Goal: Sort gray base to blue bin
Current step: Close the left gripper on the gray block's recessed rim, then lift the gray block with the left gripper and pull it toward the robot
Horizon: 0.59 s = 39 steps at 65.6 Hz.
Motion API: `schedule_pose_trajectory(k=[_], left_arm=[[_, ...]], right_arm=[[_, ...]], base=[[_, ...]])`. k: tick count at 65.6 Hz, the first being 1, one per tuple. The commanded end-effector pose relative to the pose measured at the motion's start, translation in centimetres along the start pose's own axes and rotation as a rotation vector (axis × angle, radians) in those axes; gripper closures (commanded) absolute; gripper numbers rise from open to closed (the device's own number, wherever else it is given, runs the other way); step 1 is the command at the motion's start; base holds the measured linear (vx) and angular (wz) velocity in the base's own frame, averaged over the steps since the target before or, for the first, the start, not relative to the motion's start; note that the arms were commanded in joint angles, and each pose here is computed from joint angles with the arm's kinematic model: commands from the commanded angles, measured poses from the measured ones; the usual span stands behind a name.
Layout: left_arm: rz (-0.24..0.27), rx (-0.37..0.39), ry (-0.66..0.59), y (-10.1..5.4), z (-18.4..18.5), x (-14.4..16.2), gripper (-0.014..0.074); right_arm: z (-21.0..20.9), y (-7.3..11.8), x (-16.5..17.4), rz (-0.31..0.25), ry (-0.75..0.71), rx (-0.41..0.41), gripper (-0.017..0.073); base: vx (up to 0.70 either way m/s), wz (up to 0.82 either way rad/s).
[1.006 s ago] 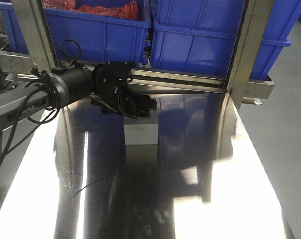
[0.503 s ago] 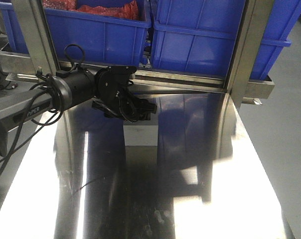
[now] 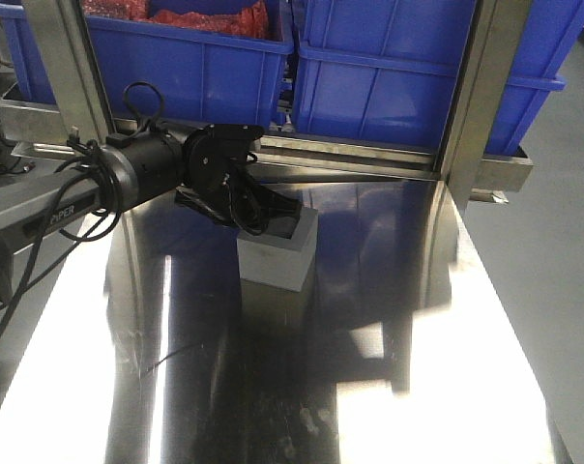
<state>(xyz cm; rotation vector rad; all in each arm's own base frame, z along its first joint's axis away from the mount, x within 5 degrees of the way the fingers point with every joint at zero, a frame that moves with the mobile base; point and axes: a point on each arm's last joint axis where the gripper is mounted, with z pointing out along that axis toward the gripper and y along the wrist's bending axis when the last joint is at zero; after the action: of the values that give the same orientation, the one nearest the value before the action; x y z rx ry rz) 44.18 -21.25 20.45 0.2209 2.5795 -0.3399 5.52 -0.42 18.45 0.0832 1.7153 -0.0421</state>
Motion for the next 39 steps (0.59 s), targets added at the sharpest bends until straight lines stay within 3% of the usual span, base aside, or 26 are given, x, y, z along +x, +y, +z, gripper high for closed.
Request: schedule_pose_trajectory(k=[1, 19, 39], left_arm=[[0.008, 0.036, -0.106, -1.0, -3.6, -1.8, 0.059], [0.019, 0.096, -0.364, -1.7, -9.9, -3.3, 0.059], [0.022, 0.138, -0.562, -0.8, -17.6, 0.6, 0.059]], right_arm=[[0.0, 0.0, -0.6, -0.014, -0.071, 0.003, 0.0564], [0.0, 0.0, -0.6, -0.014, -0.071, 0.003, 0.0564], [0.0, 0.0, -0.6, -0.014, -0.071, 0.003, 0.0564]], base=[[0.0, 0.0], [0.0, 0.0], [0.0, 0.0]])
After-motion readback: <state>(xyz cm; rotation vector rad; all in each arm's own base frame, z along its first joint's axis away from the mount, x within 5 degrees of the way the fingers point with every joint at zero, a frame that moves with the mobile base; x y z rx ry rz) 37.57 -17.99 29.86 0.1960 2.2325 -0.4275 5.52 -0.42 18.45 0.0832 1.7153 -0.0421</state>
